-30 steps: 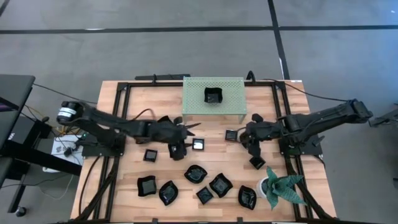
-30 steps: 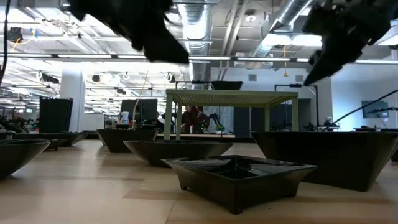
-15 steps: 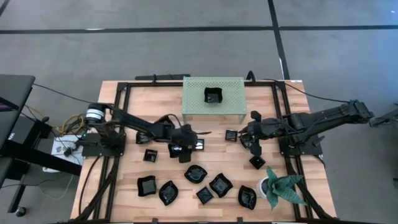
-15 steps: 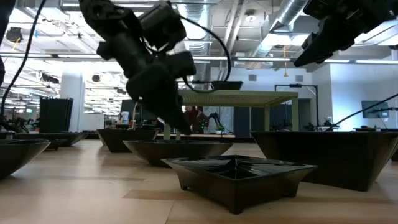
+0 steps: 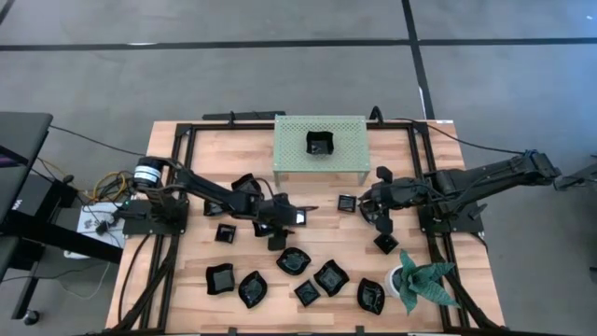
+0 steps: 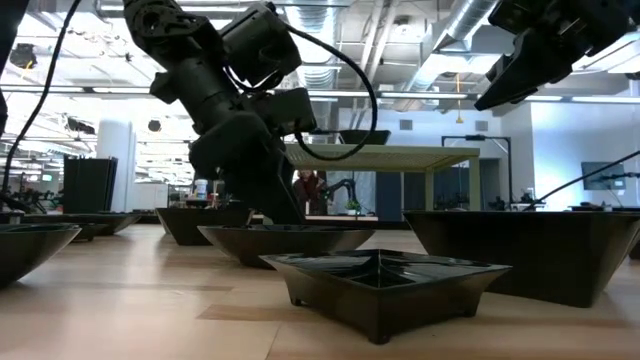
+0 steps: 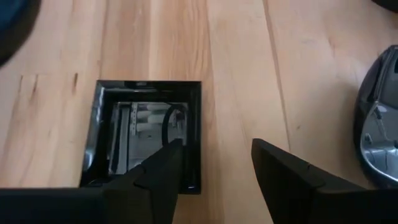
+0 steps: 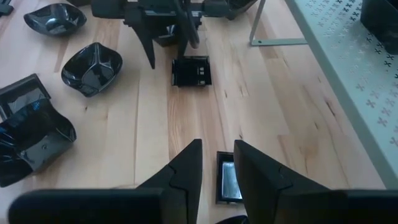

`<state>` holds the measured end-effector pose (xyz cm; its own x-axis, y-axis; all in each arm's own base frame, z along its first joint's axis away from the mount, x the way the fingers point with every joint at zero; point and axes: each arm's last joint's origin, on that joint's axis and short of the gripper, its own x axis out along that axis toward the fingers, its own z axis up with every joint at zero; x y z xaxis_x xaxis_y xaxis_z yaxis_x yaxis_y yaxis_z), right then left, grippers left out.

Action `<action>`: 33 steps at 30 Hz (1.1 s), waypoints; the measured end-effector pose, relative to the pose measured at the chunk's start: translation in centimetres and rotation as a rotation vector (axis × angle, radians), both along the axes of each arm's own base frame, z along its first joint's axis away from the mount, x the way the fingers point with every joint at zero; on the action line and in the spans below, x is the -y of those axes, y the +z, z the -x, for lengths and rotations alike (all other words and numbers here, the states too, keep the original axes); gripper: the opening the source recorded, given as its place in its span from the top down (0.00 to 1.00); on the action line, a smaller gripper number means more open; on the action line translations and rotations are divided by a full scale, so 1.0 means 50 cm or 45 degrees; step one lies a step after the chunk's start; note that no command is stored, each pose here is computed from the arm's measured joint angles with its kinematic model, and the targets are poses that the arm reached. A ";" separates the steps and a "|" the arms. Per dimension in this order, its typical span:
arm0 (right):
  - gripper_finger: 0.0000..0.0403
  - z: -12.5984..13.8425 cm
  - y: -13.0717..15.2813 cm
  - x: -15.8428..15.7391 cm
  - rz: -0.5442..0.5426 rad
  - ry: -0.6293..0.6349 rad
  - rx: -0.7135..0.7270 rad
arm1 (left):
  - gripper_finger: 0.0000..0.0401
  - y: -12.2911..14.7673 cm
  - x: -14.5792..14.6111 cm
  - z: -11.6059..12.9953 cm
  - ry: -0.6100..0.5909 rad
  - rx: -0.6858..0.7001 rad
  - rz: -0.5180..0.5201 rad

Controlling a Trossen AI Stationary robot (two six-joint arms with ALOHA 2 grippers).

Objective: Pick & Place Mini shaped plates
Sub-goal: Put the square plate on the shelf

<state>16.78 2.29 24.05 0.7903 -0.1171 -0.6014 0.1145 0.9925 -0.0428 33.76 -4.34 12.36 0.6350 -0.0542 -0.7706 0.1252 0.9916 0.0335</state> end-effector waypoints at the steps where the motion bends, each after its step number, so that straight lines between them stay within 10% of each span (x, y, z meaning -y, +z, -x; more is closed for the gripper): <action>1: 0.78 0.000 0.000 0.000 0.000 0.000 0.000 | 0.55 -0.001 0.000 0.000 -0.001 -0.002 0.000; 24: 0.78 0.000 -0.001 0.000 0.001 0.000 -0.004 | 0.96 -0.007 -0.011 -0.004 0.057 0.011 -0.058; 33: 0.78 0.000 -0.001 0.000 0.001 0.000 -0.004 | 0.95 0.018 0.015 0.001 0.039 0.068 -0.090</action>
